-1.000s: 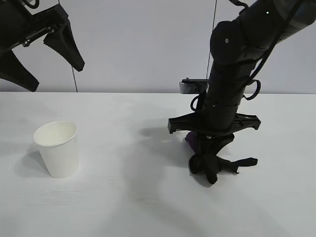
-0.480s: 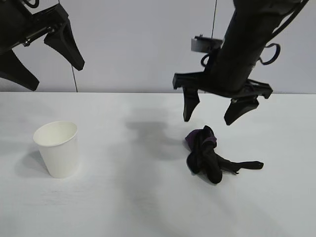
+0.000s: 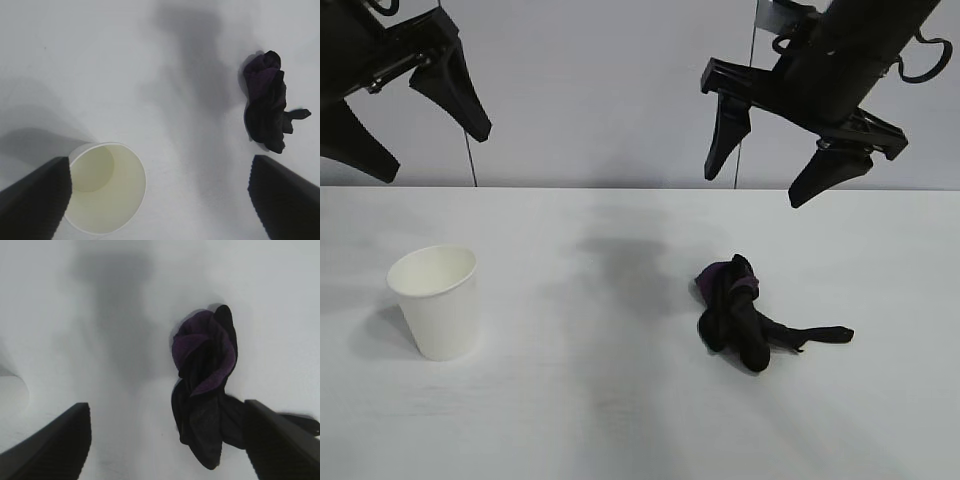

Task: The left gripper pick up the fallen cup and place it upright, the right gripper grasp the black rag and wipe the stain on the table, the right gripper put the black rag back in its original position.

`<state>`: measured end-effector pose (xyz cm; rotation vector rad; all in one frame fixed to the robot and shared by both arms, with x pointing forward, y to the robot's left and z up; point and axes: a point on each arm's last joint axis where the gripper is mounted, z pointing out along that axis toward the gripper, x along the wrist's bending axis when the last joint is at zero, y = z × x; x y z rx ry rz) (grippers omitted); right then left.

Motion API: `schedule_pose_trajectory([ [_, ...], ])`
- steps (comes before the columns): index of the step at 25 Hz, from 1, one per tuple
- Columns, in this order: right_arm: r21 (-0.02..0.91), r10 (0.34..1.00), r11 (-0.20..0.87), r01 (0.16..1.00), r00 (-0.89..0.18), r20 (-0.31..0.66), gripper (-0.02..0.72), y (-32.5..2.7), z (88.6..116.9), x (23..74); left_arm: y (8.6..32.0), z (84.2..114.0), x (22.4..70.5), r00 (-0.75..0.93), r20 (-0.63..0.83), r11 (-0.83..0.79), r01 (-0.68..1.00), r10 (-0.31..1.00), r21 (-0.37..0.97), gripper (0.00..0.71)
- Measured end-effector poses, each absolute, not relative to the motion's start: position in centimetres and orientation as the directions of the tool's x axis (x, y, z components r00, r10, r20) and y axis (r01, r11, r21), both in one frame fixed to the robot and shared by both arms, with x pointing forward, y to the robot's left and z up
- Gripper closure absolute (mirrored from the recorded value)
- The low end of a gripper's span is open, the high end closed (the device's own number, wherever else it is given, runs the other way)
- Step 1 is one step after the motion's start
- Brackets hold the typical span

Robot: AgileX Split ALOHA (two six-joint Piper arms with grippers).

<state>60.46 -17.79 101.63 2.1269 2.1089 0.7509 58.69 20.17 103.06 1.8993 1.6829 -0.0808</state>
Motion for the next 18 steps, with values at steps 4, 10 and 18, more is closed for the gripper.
schedule_pose_trajectory([
  [4, 0.376, 0.952, -0.071, 0.924, -0.049, 0.302, 0.126, -17.76, 101.67, 60.53, 20.17, 103.06, 58.69, 0.197, -0.419, -0.022, 0.922, 0.886, 0.386, 0.017],
  [10, 0.384, 0.951, -0.076, 0.92, -0.049, 0.306, 0.126, -17.74, 101.71, 60.61, 20.17, 103.06, 58.69, 0.197, -0.419, -0.022, 0.922, 0.886, 0.386, 0.017],
  [18, 0.387, 0.95, -0.082, 0.918, -0.045, 0.309, 0.126, -17.74, 101.74, 60.66, 20.17, 103.06, 58.69, 0.197, -0.419, -0.022, 0.922, 0.886, 0.386, 0.017],
])
